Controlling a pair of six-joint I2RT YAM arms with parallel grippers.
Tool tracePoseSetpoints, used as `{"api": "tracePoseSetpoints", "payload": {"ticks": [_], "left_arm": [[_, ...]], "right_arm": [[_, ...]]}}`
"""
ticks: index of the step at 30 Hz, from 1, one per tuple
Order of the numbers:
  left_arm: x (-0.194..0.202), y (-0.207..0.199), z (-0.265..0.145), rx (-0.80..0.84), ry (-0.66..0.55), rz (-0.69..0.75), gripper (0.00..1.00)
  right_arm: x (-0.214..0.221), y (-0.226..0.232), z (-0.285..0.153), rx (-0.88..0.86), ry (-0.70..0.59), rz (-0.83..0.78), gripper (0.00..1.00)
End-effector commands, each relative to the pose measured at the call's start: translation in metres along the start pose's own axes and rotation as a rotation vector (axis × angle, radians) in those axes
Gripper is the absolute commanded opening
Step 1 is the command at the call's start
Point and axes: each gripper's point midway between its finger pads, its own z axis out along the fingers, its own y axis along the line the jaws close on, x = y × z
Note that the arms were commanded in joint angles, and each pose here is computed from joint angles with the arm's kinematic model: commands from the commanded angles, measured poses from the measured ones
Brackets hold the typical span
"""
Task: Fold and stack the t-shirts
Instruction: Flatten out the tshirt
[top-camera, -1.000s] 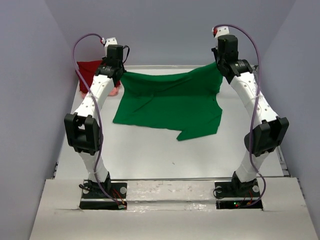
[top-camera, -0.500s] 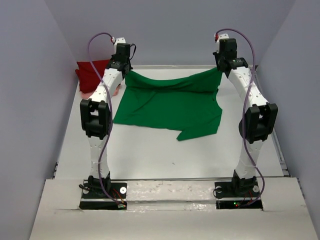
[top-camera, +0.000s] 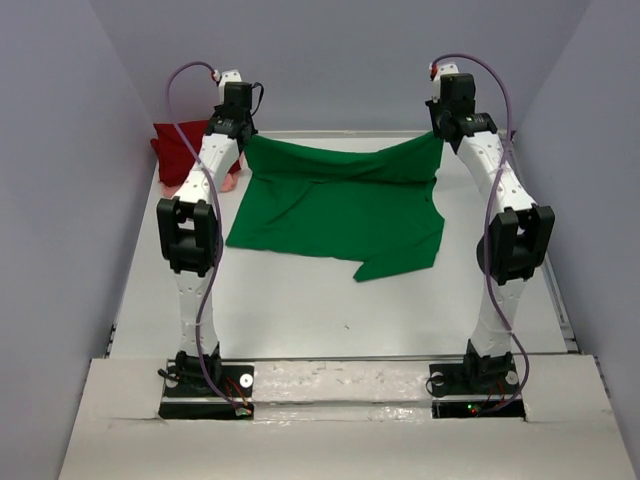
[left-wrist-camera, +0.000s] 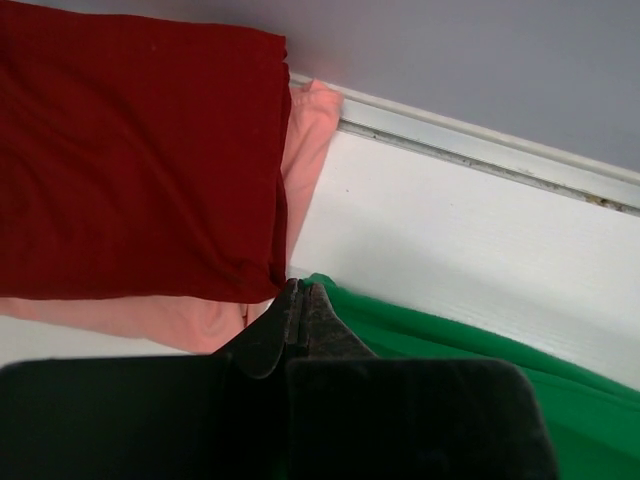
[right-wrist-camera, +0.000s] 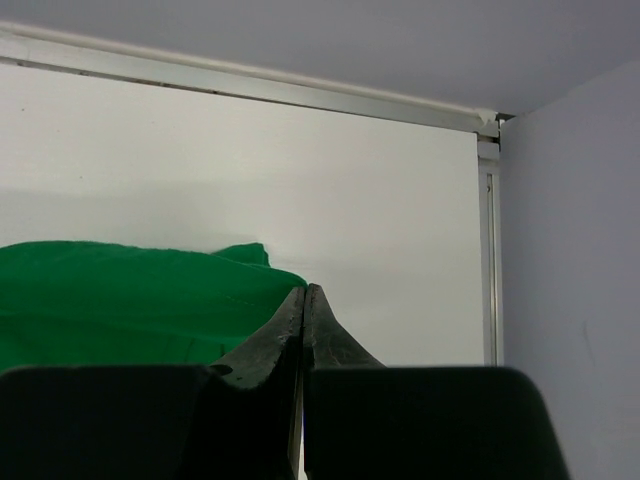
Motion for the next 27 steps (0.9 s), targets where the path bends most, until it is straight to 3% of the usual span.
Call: {"api": "tracePoseSetpoints", "payload": {"ticks": [1,5,6,9,10,15,19,25,27], "left_arm": [[-0.046,0.011,-0.018,-0.009,-0.101,-0.069,0.0],[-0.06,0.006,-0.044,0.048,-0.117,-0.089,0.0],[-0.065,0.004,-0.052,0.065,-0.124,-0.089,0.0],[-0.087,-0.001,-0.097,0.118,-0.17,-0.085,0.0],[-0.104,0.0,-0.125,0.14,-0.212,-0.089,0.0],[-0.134,-0.007,-0.228,0.224,-0.318,-0.046,0.0],[-0.152,0.014,-0.34,0.292,-0.468,-0.094,0.0],[-0.134,0.067,-0.439,0.392,-0.565,-0.168,0.0],[-0.126,0.078,-0.452,0.406,-0.561,-0.172,0.0]], "right_arm": [[-0.04,-0.011,-0.009,0.014,-0.111,0.049,0.0],[-0.061,-0.024,-0.044,0.009,-0.179,0.09,0.0],[-0.071,-0.031,-0.07,0.013,-0.223,0.103,0.0],[-0.096,-0.048,-0.125,0.02,-0.348,0.14,0.0],[-0.107,-0.06,-0.164,0.028,-0.411,0.161,0.0],[-0.122,-0.082,-0.27,0.053,-0.575,0.184,0.0],[-0.112,-0.086,-0.346,0.07,-0.672,0.216,0.0],[-0.078,-0.113,-0.412,0.035,-0.736,0.288,0.0],[-0.071,-0.118,-0.426,0.015,-0.742,0.295,0.0]]}}
